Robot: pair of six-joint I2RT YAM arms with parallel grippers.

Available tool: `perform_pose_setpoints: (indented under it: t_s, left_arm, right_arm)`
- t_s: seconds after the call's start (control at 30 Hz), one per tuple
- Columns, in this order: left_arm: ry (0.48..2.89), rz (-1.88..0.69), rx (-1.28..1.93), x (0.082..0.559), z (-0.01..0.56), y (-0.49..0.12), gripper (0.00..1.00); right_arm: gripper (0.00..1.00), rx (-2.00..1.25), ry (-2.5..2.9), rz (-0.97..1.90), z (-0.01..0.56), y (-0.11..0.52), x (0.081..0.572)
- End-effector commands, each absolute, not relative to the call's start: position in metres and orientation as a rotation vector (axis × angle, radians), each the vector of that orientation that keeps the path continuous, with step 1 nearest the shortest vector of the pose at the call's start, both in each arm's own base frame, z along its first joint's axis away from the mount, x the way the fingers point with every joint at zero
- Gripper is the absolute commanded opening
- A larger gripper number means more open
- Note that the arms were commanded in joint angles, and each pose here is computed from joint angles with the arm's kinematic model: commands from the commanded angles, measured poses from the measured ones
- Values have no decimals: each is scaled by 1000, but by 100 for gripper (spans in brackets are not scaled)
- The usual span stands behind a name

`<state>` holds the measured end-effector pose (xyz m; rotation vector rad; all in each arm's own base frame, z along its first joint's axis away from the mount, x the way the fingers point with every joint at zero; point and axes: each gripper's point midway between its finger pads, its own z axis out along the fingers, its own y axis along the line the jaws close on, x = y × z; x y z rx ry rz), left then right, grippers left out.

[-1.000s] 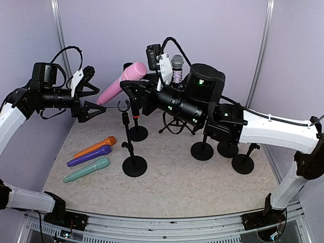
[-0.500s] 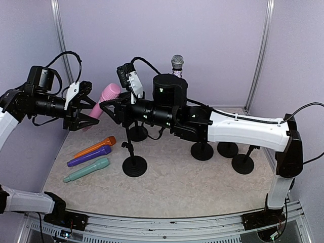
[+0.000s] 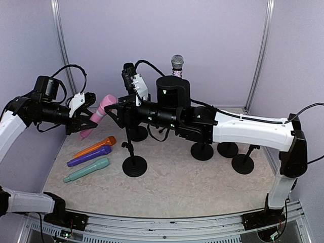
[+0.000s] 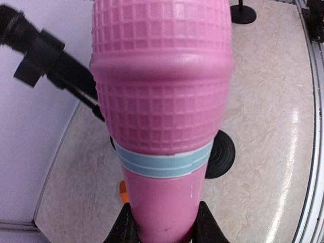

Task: Remove the microphone from the stand
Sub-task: Pass from the right arm to the left, then place the microphone at the corner of the board.

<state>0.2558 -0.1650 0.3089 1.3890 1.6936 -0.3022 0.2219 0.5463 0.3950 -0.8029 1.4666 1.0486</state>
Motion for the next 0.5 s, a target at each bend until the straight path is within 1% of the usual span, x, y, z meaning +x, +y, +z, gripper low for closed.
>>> perform_pose_setpoints:
  t_s: [0.0, 0.13, 0.3, 0.47]
  left_arm:
    - [1826, -131, 1334, 277, 271, -115, 0]
    - [1904, -56, 1388, 273, 234, -88, 0]
    - [1995, -99, 1601, 231, 174, -79, 0]
    - [2077, 31, 1636, 229, 125, -61, 0]
  right_arm:
    - [67, -649, 1414, 968, 440, 498, 228]
    - [67, -612, 1466, 877, 427, 479, 238]
    - [67, -555, 1516, 834, 414, 458, 250]
    - [68, -543, 1552, 799, 406, 458, 258]
